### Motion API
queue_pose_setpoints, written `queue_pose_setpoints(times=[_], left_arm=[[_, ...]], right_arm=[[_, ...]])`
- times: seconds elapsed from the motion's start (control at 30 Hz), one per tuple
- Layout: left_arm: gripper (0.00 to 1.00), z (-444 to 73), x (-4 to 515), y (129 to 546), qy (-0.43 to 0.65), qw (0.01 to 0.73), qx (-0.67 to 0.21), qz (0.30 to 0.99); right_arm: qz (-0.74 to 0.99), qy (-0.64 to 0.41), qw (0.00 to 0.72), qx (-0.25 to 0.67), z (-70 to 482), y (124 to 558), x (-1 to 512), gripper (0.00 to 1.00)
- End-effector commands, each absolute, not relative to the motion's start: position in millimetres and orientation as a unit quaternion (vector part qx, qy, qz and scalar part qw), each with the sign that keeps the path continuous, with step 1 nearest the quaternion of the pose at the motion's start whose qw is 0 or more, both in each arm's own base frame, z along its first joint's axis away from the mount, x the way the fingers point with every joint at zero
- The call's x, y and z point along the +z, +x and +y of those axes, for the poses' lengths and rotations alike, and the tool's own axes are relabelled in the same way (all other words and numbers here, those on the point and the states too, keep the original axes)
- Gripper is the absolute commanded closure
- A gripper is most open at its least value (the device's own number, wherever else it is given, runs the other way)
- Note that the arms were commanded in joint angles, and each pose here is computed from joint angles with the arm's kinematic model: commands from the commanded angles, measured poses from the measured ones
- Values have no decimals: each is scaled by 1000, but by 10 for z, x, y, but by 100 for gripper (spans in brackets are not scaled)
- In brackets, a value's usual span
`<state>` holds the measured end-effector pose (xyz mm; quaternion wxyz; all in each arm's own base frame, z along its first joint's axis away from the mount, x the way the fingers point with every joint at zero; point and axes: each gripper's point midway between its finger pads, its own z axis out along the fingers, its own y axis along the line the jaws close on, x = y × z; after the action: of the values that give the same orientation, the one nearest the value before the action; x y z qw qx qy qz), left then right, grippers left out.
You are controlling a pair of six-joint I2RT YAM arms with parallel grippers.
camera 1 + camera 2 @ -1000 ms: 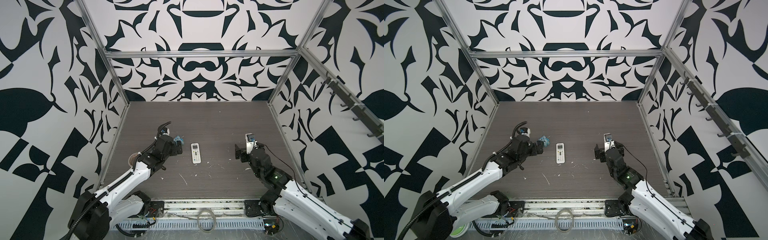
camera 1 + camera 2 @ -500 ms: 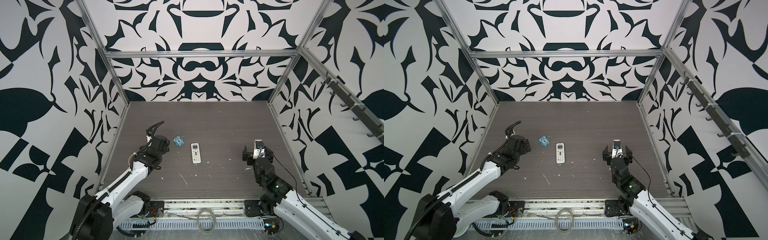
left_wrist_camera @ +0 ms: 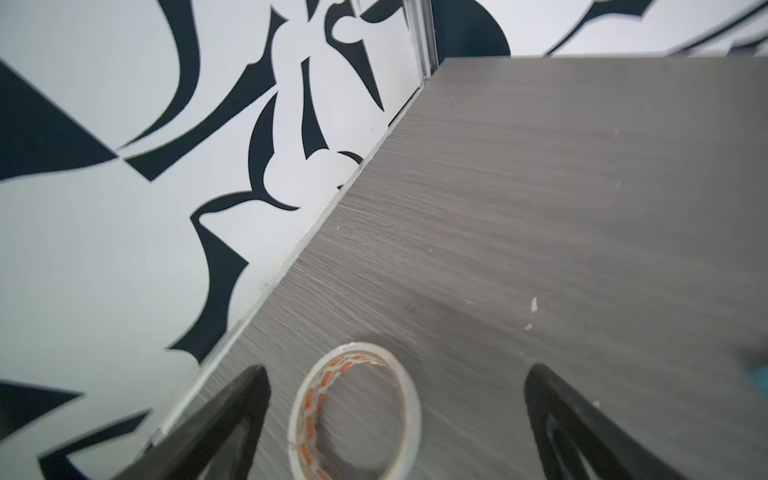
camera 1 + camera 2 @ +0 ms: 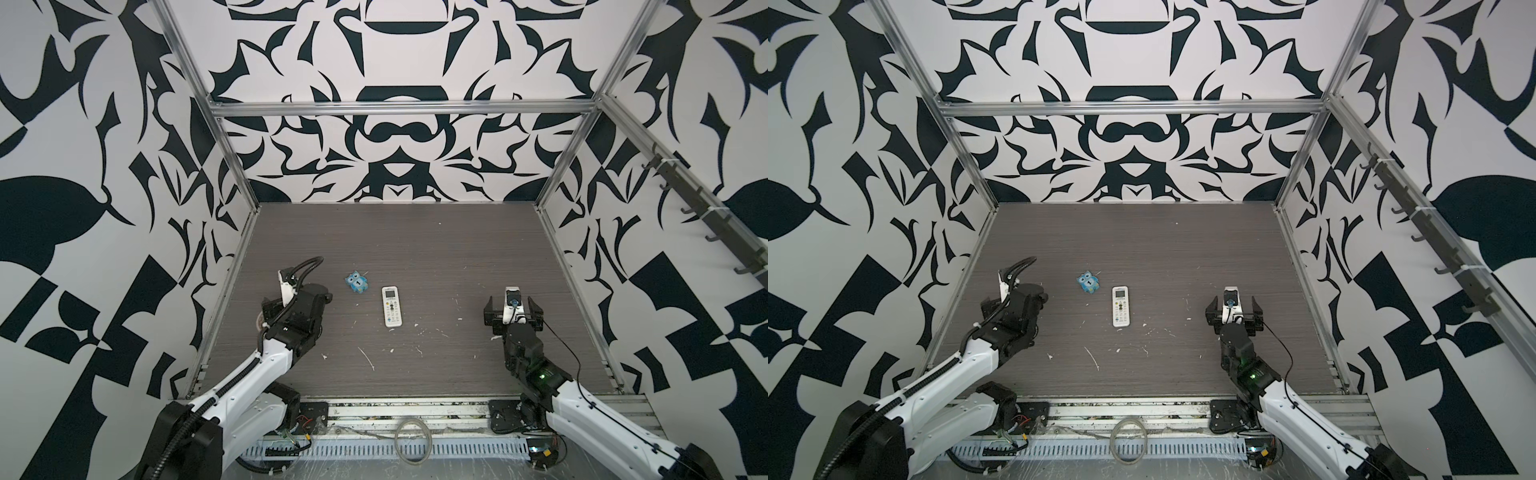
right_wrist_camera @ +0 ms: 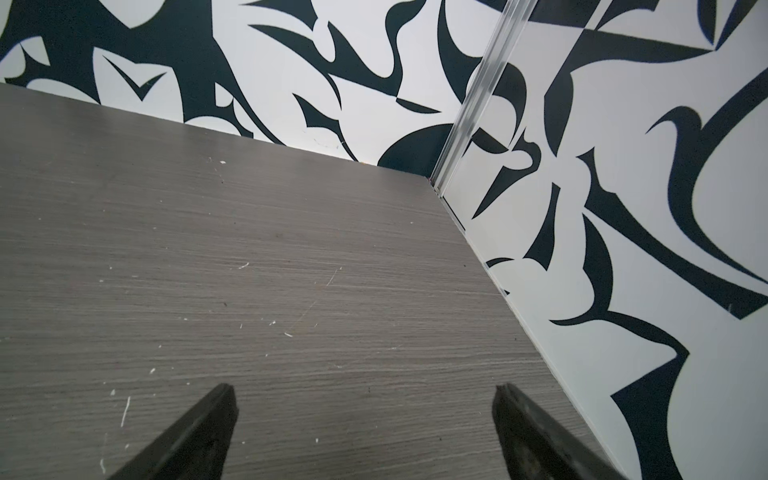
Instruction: Load the batteries into the remote control
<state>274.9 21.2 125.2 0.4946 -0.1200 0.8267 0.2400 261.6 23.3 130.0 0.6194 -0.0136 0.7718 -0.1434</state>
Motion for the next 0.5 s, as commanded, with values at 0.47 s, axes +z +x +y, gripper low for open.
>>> queue_pose_setpoints(times=[0.47], left_arm=[[1, 90, 1360, 3078, -62, 587, 199, 782]], right_arm=[[746, -7, 652, -138, 272, 2852, 1403, 0]])
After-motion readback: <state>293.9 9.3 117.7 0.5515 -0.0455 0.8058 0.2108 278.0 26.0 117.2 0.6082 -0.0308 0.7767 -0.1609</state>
